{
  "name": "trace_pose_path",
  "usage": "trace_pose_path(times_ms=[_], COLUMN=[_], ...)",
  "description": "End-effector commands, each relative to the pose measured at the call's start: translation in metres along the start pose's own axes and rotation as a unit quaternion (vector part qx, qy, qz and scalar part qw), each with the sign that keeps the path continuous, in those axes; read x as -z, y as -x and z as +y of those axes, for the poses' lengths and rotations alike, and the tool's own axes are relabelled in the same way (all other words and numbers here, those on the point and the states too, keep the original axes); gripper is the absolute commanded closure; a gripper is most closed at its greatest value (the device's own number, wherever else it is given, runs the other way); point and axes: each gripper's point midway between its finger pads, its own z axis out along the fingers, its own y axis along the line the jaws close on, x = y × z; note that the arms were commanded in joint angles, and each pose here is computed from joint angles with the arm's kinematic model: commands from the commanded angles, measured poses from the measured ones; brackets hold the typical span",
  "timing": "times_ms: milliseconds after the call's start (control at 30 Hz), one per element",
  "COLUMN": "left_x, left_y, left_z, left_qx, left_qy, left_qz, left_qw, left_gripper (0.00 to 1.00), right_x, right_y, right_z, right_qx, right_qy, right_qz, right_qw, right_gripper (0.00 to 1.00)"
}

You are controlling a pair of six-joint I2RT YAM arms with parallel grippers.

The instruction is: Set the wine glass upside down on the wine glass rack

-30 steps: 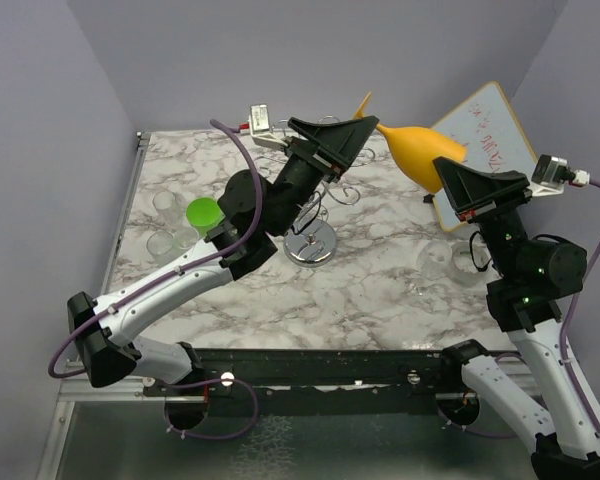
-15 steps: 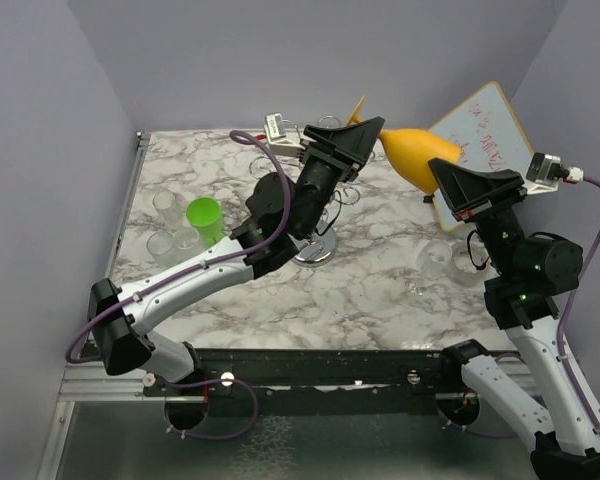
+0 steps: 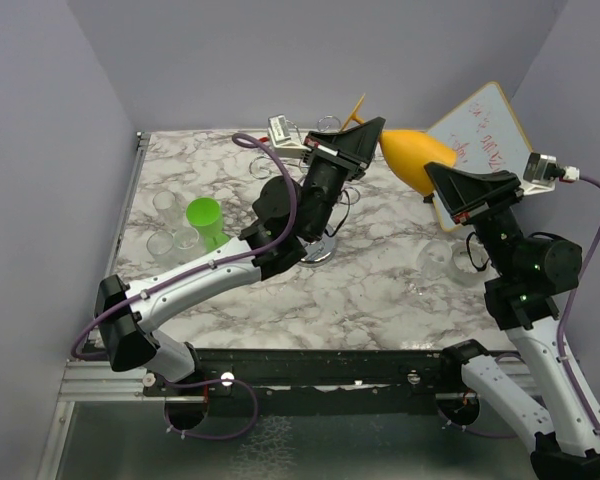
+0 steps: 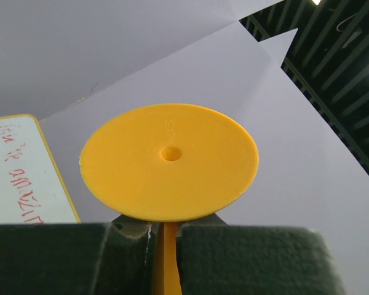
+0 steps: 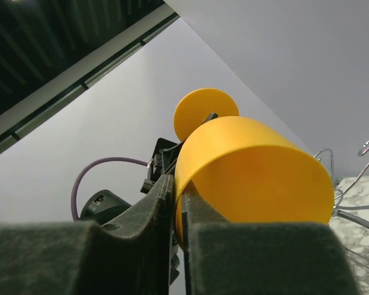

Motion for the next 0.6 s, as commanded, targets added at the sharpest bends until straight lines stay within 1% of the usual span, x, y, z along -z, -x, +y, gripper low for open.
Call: trace_pose_path(times_ms=[0,33,100,200,267,400,533,567], left_x=[-0.001,-0.001,-0.002,-0.001,0.0,0.001,0.004,0.006], left_y=[0.012,0.01,0.004,0.001,0.002,0.001,-0.008,-0.012], left_z=[-0.015,-0.018,-0.026,-0.036,-0.039,-0.043,-0.053,-0.055], left_qx=[-0.029,-0.045,-0.069,-0.113,-0.143,-0.216,-0.29,-0.315], left_qy=[-0.028,-0.036,-0.056,-0.081,-0.091,-0.113,-0.161,-0.176], left_qz=[-0.021,-0.015,0.001,0.013,0.015,0.02,0.038,0.044], left_qw=[0.999,0.998,0.996,0.99,0.985,0.97,0.943,0.932], left_gripper=[1.0,1.0,1.0,1.0,1.0,1.0,1.0,1.0], right_x=[0.007,0.008,0.013,0.018,0.022,0.038,0.057,0.061], right_y=[-0.014,-0.015,-0.015,-0.013,-0.013,-0.013,0.003,0.006], right_z=[0.002,0.001,-0.001,-0.006,-0.013,-0.028,-0.032,-0.031], right_qx=[0.028,0.036,0.048,0.059,0.068,0.096,0.123,0.13], right_qy=[-0.005,-0.01,-0.021,-0.054,-0.085,-0.15,-0.204,-0.213], right_qz=[0.047,0.05,0.051,0.054,0.061,0.078,0.053,0.047], right_qw=[0.998,0.998,0.997,0.995,0.992,0.981,0.97,0.967], right_gripper=[0.79,0.65,0.48,0.32,0.25,0.18,0.12,0.11])
